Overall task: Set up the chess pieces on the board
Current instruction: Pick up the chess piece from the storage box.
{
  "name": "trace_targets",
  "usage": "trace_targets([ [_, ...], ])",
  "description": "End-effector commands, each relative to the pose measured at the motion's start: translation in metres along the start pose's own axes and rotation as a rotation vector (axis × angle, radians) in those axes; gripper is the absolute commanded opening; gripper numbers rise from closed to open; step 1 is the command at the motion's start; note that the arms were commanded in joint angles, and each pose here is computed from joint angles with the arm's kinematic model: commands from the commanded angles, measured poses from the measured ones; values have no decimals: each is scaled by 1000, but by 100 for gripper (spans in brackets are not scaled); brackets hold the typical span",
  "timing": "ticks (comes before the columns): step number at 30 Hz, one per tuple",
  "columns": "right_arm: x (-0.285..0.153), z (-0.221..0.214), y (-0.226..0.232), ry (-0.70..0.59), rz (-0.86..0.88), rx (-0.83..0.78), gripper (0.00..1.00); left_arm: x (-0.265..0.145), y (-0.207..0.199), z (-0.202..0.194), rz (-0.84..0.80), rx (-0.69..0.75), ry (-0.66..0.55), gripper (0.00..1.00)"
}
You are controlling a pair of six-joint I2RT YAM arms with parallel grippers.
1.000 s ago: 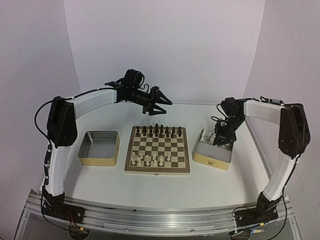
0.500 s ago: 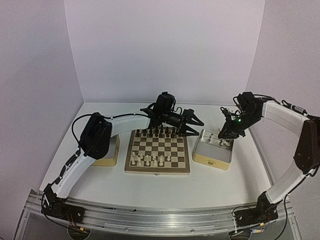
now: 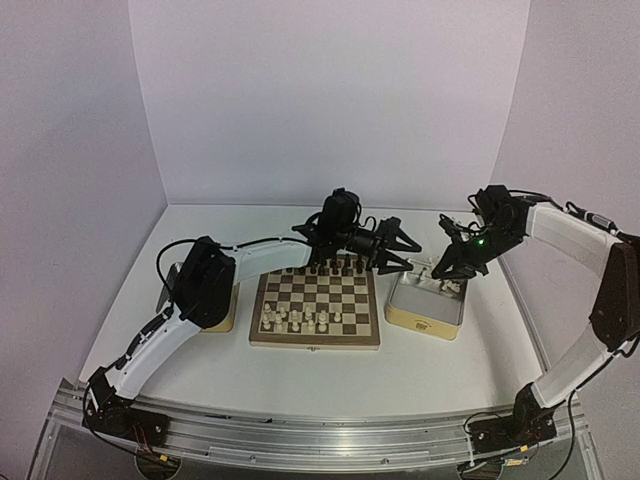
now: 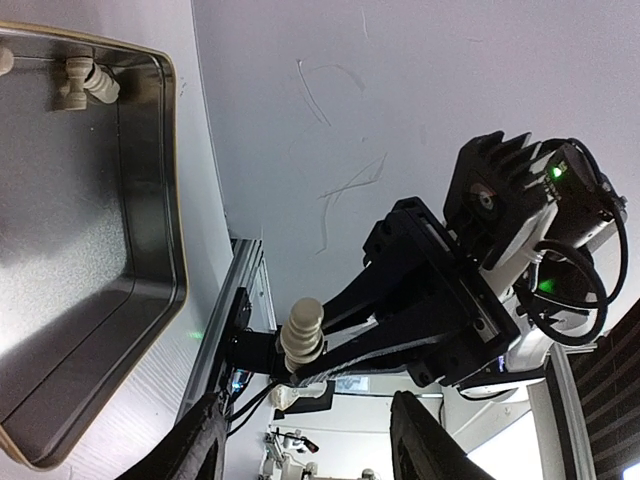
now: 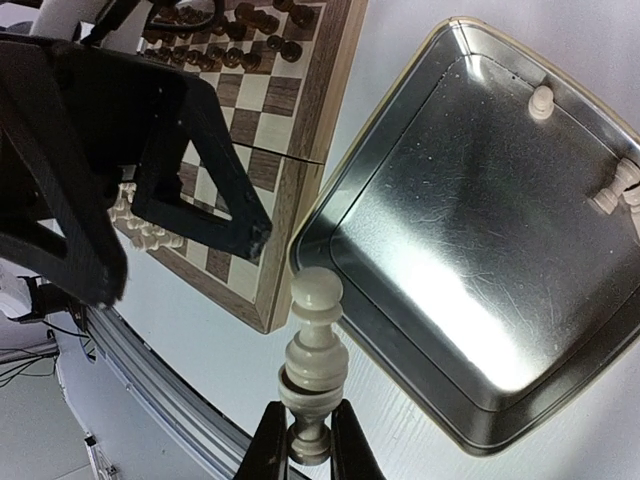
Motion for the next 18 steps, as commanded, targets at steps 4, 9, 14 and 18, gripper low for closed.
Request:
trace_targets([
  [4,-5,4,6,-1,17,-37,0,13,1,3,-36,60,-36,55],
  [9,1,8,4,15,26,-28,0,14,8,3,-34,62,-50,55],
  [14,6,8,8,33,40,-34,0,15,7,5,-56,64,-59,55],
  [18,8,9,11,39,49,-40,0,18,9,3,-65,54,-50,56],
])
Point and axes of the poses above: each gripper's point midway between its finger pads, its own x axis out along the fingers, its own y axis along the line the jaws close on, z = x × y, the point moved 7 cm from there along -x, back along the fingers, and after that the axes turned 7 degrees about x, right-handed, at the moved point
